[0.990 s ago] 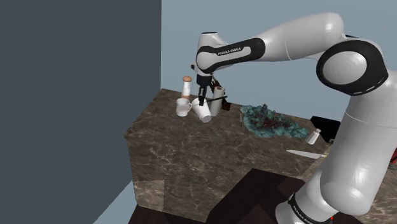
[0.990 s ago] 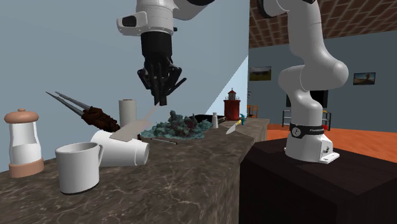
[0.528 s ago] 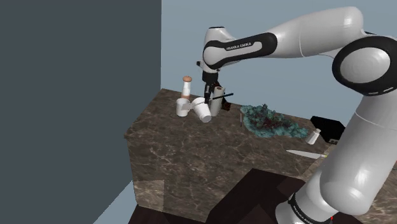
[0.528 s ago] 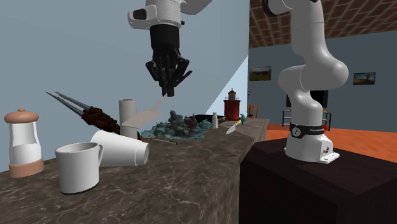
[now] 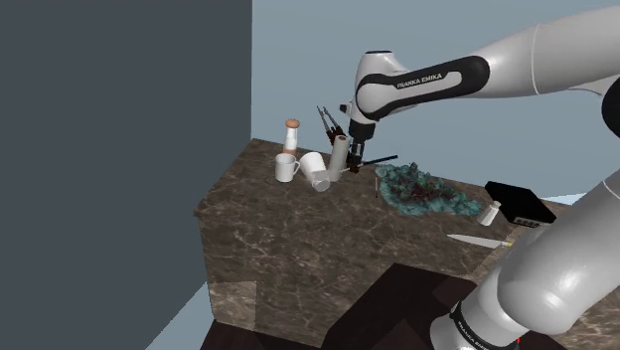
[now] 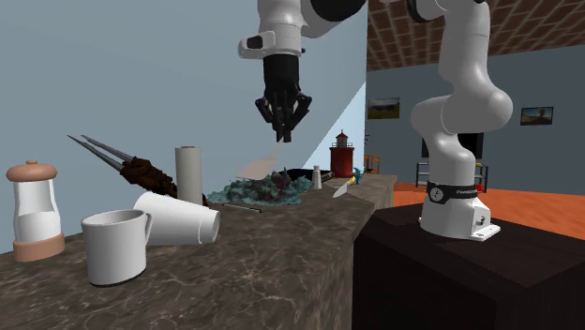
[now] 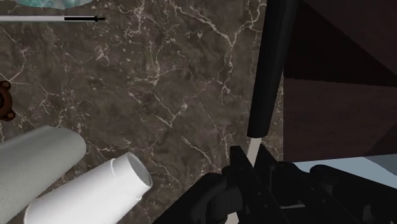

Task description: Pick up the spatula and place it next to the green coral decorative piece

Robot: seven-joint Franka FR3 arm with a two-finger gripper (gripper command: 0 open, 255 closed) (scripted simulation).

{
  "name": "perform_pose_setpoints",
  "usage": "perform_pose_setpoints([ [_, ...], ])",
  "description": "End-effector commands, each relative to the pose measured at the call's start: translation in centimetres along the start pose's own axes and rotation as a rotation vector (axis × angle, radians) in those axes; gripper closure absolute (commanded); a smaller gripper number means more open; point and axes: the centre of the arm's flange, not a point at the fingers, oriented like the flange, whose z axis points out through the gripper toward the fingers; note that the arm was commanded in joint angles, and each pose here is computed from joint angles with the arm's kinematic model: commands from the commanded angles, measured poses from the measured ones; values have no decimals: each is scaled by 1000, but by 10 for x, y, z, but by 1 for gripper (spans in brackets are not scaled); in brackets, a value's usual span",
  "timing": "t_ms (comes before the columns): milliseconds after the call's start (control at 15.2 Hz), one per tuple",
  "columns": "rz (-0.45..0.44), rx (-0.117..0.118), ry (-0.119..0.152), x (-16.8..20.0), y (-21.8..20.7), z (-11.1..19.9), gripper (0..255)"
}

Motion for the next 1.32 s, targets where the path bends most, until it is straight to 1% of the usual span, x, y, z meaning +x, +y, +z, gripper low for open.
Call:
perform_pose_setpoints([
  [0,-1,0,0,-25,-6,2,255],
  [1254,-1,0,0,-272,-48,18,255],
])
